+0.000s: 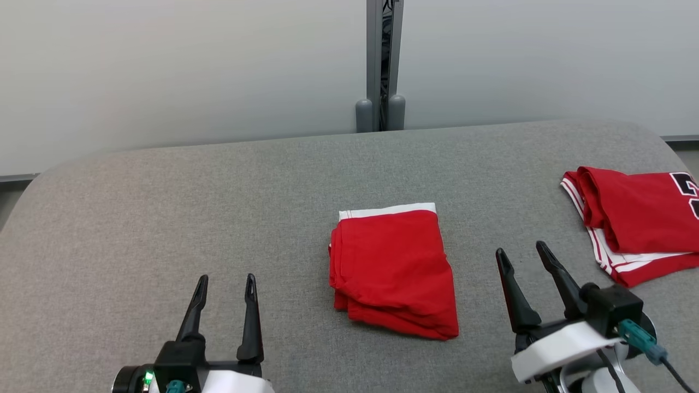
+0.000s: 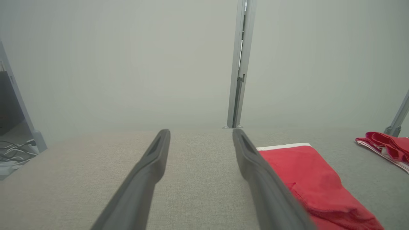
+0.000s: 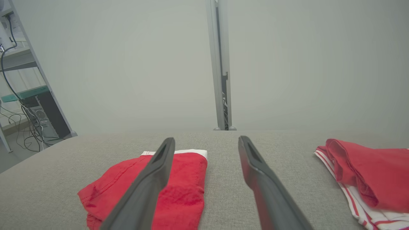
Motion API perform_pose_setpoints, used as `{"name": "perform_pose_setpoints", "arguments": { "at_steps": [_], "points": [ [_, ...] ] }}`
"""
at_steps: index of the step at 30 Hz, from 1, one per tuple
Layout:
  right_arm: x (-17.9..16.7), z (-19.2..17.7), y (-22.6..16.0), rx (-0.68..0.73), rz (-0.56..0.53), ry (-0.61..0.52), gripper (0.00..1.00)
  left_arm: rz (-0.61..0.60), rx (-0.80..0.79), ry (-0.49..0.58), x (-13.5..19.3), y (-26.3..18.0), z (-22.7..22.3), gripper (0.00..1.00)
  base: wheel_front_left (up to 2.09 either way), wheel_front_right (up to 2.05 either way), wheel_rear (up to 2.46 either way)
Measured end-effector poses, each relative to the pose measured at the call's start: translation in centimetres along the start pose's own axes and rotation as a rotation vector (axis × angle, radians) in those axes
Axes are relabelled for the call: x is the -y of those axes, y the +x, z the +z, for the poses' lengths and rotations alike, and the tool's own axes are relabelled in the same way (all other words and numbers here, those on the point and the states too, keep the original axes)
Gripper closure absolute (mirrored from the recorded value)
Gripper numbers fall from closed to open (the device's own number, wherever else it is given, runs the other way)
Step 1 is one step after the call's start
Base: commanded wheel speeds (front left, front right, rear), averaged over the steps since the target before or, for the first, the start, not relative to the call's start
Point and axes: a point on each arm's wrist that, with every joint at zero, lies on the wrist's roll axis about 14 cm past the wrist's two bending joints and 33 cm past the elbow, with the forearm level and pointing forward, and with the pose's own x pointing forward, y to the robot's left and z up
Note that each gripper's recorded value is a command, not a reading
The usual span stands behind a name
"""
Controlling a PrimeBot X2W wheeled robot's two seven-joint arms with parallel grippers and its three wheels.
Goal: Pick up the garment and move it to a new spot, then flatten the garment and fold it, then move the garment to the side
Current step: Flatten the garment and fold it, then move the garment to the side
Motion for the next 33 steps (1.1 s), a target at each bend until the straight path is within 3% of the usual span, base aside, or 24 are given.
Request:
{"name": "perform_pose_setpoints", "arguments": {
  "at_steps": [16, 33],
  "points": [
    [-0.4, -0.8, -3.9, -0.012, -0.033, -0.015, 0.00, -0.021, -0.031, 0.052, -0.9, -2.9, -1.0, 0.00, 0.00, 0.00, 0.00],
    [-1.5, -1.2, -4.3, -0.019, -0.015, -0.004, 0.00, -0.044, -0.037, 0.083, -0.7, -3.7, -1.3, 0.00, 0.00, 0.00, 0.00]
  ]
}}
